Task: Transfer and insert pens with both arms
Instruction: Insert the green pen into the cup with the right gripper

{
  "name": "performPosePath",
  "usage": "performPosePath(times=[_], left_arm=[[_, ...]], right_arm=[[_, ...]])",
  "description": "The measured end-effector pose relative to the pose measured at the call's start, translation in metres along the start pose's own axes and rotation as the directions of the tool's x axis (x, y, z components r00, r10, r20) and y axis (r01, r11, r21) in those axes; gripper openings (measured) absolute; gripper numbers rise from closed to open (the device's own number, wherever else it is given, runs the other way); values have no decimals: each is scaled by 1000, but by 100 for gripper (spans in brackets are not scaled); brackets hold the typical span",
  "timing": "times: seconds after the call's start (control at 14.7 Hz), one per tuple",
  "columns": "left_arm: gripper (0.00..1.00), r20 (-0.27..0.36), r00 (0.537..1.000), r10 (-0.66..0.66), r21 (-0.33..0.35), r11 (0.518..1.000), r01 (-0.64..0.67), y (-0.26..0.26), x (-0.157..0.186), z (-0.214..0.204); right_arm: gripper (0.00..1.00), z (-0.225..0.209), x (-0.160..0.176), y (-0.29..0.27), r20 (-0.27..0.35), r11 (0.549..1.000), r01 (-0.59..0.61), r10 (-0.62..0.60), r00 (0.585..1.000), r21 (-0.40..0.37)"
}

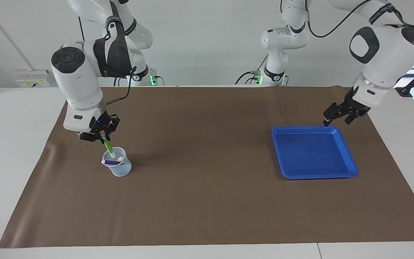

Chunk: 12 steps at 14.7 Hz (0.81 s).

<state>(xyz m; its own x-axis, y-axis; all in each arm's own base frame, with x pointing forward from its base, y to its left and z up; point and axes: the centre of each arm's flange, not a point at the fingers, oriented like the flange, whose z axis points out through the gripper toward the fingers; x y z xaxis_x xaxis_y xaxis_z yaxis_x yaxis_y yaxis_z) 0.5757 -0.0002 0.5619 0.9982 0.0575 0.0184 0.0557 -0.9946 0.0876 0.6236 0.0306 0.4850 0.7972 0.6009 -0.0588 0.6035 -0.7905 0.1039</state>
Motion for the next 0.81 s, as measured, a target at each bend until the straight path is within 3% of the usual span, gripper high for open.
performPosePath(times=[0.2, 0.61, 0.81], left_arm=[[100, 26, 999, 41, 32, 999, -42, 4, -7, -35], [100, 73, 993, 89, 34, 995, -92, 7, -40, -75], [100, 85, 992, 94, 34, 995, -97, 10, -48, -72]], right_arm=[[19, 26, -11, -9, 6, 1000, 5, -5, 1000, -2], [23, 22, -19, -20, 12, 1000, 12, -12, 1000, -11], [50, 12, -18, -20, -11, 1000, 2, -2, 1000, -5]])
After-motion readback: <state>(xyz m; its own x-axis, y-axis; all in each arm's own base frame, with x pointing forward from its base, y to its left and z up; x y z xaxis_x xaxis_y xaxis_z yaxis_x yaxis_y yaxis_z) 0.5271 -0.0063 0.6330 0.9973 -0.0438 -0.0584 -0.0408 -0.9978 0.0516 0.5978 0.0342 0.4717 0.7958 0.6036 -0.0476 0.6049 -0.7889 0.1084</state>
